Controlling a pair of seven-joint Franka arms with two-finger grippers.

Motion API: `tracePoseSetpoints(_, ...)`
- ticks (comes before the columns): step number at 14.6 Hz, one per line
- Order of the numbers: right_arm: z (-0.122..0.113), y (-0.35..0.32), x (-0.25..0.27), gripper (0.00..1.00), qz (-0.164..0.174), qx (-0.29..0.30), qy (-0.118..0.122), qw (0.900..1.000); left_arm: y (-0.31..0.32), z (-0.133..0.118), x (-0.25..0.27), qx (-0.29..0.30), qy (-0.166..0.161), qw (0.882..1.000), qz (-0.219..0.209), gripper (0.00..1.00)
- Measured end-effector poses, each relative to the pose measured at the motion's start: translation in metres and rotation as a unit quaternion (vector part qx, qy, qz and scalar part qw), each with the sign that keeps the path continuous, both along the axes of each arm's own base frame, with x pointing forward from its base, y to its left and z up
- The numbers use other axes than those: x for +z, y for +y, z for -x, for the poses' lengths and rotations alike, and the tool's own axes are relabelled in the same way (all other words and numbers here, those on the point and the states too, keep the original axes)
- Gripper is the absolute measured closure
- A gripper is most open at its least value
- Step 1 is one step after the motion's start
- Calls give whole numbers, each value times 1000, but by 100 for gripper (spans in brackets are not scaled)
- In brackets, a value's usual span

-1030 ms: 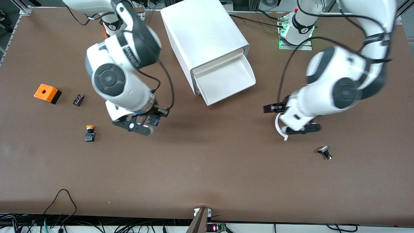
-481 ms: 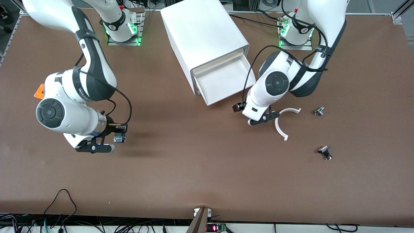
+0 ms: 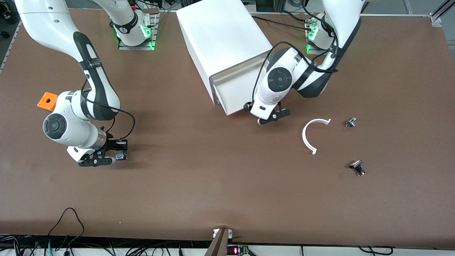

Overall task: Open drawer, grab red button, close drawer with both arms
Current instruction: 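Set the red button on the table while the left gripper shuts the drawer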

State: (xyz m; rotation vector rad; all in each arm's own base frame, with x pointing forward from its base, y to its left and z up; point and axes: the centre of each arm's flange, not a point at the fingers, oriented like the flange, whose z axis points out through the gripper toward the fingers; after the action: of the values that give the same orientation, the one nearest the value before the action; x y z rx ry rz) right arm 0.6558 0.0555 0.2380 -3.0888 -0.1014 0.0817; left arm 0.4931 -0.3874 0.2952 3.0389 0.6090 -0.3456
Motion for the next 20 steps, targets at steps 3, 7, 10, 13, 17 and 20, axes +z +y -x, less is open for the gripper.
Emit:
tracePoseSetpoints(3, 5, -13, -30, 67, 1, -1, -3, 1000, -17, 15, -1, 0, 3, 1000, -3, 2)
tracePoseSetpoints(7, 8, -26, -55, 67, 2, -4, -2, 1000, -44, 41, -2, 8, 7, 1000, -12, 1)
tracePoseSetpoints(10, 6, -26, -52, 67, 1, -4, -6, 1000, -64, 65, -6, 10, 12, 1000, -21, 1)
tracePoseSetpoints(13, -1, -20, -33, 51, -2, 0, -18, 1000, -71, 76, -8, 2, 14, 1000, -24, 1)
tracePoseSetpoints(17, -12, -17, 19, 12, -4, 3, -33, 999, -73, 79, -8, -1, 14, 1000, -25, 1)
tracePoseSetpoints(20, -13, -16, 58, 0, -6, 5, -45, 999, -74, 80, -9, -2, 15, 1000, -25, 1)
